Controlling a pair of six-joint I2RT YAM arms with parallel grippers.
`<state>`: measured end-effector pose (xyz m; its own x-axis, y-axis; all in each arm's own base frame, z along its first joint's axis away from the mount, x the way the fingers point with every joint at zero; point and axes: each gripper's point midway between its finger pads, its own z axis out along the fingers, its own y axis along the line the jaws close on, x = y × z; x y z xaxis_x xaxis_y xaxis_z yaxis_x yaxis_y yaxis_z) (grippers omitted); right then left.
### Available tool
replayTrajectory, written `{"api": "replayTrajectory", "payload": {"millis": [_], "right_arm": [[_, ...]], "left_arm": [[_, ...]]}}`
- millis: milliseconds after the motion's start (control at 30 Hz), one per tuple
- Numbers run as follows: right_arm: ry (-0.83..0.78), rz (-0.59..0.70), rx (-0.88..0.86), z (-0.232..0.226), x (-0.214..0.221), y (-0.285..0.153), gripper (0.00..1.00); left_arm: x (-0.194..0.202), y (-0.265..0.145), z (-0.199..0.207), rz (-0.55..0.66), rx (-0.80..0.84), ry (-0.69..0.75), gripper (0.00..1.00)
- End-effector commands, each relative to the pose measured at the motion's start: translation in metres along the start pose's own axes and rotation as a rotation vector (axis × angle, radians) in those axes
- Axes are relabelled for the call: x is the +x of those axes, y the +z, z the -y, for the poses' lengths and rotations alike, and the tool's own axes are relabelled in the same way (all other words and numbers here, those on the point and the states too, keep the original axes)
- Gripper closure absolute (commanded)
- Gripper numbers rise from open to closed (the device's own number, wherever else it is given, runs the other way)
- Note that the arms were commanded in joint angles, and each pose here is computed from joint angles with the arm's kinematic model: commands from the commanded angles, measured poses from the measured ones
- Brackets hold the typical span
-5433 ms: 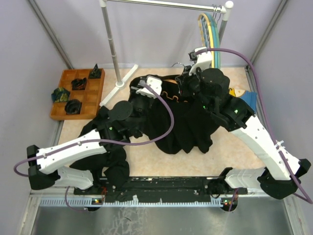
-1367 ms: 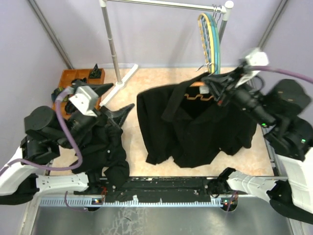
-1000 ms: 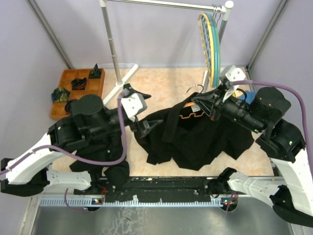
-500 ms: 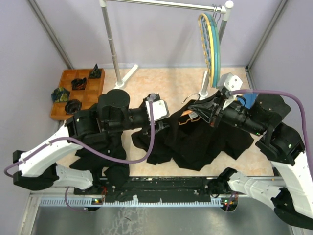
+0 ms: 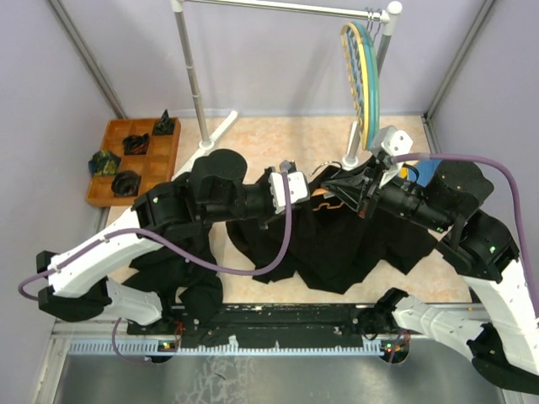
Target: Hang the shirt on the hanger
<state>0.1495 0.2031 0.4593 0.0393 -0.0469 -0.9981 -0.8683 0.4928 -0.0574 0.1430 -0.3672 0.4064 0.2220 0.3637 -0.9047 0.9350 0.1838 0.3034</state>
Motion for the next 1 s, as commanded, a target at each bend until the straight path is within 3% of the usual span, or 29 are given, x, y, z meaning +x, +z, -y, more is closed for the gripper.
{"api": "replayTrajectory", "payload": {"millis": [0,33,100,233,267,633,800,967], "right_arm": [[-0.037,0.131,0.022,0.001,-0.034,-0.008,1.00],[-0.043,0.133,0.030,0.002,-0.035,-0.010,0.99],[-0.056,0.141,0.042,0.003,-0.037,-0.016,0.93],[-0.097,0.127,0.031,-0.002,-0.035,-0.028,0.64],[-0.107,0.121,0.028,-0.004,-0.033,-0.032,0.61],[-0.191,-0.066,0.012,-0.011,0.011,-0.065,0.46],[-0.200,-0.057,-0.031,-0.021,0.000,-0.073,0.38],[-0.188,-0.081,-0.139,-0.038,0.007,-0.071,0.37]], "left_arm": [[-0.011,-0.008,-0.007,0.038,-0.037,0.003,0.93],[-0.008,-0.010,-0.009,0.035,-0.054,-0.001,1.00],[-0.001,-0.018,-0.013,0.034,-0.097,-0.017,1.00],[0.003,-0.042,-0.016,0.084,-0.155,-0.042,1.00],[0.004,-0.049,-0.015,0.099,-0.162,-0.048,1.00],[-0.005,-0.125,0.001,0.229,-0.125,-0.060,1.00],[-0.012,-0.137,0.022,0.224,0.000,-0.062,1.00],[-0.009,-0.132,0.038,0.204,0.091,-0.073,1.00]]}}
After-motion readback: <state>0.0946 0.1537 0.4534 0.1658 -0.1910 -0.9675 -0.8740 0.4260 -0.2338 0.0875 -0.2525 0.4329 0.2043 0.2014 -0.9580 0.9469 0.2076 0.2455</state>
